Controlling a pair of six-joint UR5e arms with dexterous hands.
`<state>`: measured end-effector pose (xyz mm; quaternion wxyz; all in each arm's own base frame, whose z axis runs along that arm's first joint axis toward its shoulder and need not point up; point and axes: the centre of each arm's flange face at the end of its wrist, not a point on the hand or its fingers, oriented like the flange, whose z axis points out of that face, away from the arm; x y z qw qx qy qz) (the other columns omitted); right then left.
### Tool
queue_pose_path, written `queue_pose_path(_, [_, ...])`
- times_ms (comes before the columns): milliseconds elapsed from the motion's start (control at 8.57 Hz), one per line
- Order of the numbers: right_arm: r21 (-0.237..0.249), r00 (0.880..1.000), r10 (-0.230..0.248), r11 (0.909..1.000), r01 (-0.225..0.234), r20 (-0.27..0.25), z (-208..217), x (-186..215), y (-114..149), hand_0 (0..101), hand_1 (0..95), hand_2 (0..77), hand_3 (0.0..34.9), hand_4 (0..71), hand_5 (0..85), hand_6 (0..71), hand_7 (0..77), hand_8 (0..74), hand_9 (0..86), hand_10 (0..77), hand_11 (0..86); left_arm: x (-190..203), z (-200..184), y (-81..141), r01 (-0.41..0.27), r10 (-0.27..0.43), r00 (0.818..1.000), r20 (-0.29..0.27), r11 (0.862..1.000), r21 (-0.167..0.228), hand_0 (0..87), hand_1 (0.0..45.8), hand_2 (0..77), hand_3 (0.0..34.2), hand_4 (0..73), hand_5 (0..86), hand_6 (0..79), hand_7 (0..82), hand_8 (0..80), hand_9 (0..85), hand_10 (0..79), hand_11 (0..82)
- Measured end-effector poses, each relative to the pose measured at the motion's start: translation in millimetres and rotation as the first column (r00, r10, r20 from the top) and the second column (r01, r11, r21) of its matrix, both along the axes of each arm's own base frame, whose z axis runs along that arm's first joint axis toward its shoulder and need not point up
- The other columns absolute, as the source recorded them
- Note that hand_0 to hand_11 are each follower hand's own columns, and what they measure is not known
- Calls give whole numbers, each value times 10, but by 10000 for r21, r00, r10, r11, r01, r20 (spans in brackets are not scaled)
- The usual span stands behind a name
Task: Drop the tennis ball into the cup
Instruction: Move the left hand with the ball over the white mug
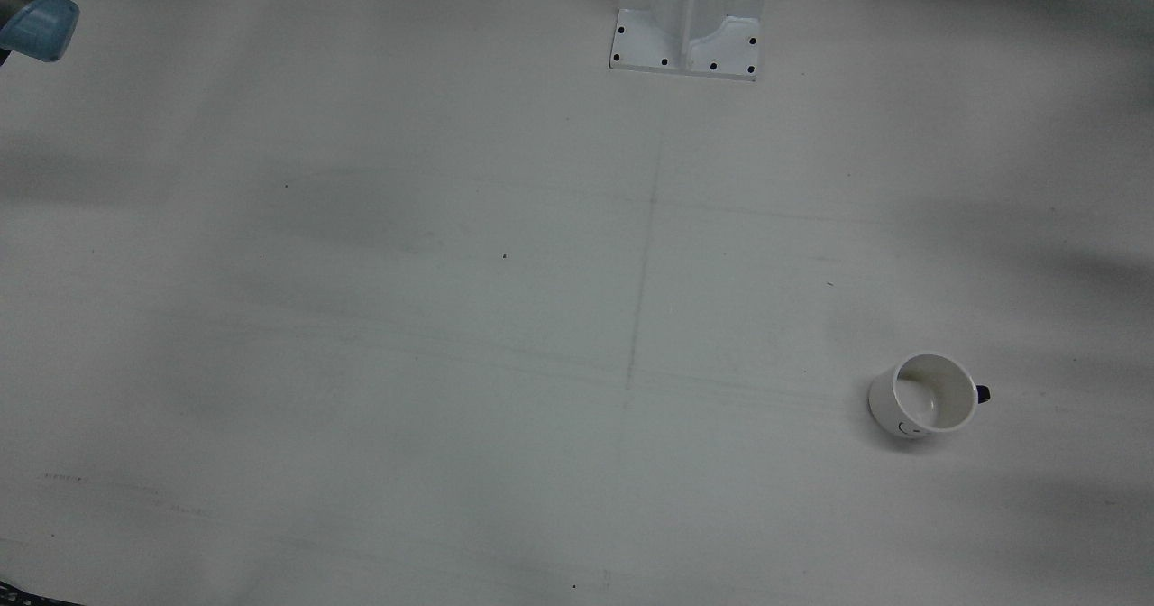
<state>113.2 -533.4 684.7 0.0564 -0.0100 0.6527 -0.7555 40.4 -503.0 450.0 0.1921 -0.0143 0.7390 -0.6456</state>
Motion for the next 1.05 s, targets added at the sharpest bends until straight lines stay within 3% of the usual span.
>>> queue_pose_path(350, [-4, 10000, 3, 10000, -3, -1, 2, 0, 0, 0, 5, 5, 0, 0, 0, 0, 5, 0, 0, 0, 5, 385, -49, 50, -759, 759, 9971, -56, 9970, 122, 697, 349, 218, 109, 704, 180, 240, 693, 545, 698, 273, 425])
queue_pose_path(583, [-3, 10000, 7, 10000, -7, 9, 2, 1, 0, 0, 5, 5, 0, 0, 0, 0, 5, 0, 0, 0, 5, 779, -53, 104, -1451, 1452, 9894, -55, 9893, 115, 705, 355, 218, 109, 704, 180, 240, 682, 545, 698, 273, 425])
queue_pose_path(1050, [-3, 10000, 7, 10000, -7, 10, 2, 1, 0, 0, 5, 5, 0, 0, 0, 0, 5, 0, 0, 0, 5, 1457, -48, 256, -2209, 2209, 9753, -69, 9753, 45, 716, 355, 218, 109, 704, 180, 235, 665, 545, 698, 273, 425])
